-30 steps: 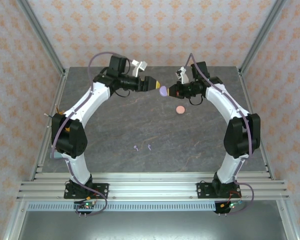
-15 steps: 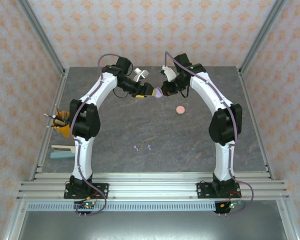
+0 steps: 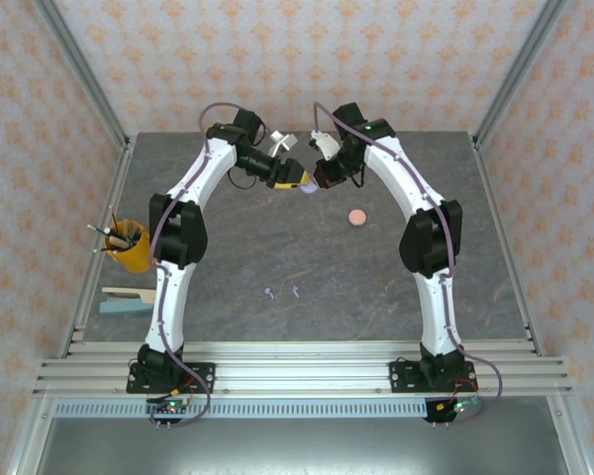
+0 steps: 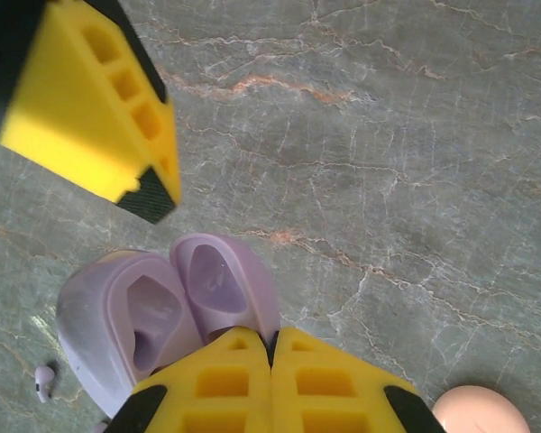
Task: Insert the wireless bluetooth earbuds into the charging case
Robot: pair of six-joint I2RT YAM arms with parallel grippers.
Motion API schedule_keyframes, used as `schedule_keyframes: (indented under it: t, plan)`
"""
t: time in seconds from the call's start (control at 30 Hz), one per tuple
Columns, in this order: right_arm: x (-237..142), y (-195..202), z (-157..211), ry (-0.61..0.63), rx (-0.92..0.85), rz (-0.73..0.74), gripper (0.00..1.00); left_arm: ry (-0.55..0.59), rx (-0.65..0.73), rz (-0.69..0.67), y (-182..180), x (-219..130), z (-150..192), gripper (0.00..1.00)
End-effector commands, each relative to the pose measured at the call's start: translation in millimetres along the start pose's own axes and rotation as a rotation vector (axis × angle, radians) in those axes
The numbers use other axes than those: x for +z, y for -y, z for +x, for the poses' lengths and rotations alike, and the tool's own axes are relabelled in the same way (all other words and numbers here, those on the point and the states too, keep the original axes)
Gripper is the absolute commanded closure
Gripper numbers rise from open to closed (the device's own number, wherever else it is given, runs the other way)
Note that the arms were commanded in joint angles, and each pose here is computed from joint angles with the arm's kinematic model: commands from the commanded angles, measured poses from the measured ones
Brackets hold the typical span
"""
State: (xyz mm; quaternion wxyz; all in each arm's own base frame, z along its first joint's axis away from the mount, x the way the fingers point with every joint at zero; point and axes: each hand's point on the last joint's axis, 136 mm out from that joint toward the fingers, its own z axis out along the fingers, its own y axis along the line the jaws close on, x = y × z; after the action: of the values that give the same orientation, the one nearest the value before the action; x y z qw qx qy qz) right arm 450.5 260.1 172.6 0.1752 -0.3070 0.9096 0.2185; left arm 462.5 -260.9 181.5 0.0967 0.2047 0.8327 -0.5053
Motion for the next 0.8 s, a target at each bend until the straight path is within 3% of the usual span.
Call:
schedule_keyframes:
  t: [0.0,0.3,0.77]
  plan:
    - [-9,-14,-8,0.028,-0.018,-0.050,1.00,0.004,0.013,0.064,13,-6,-3,0.26]
    - [-13,-24,-16,0.058,-0.015,-0.094,1.00,-0.014,0.019,0.126,23,-5,3,0.39]
    - [-11,-33,-15,0.045,-0.040,-0.100,1.00,-0.050,0.012,0.165,25,2,14,0.46]
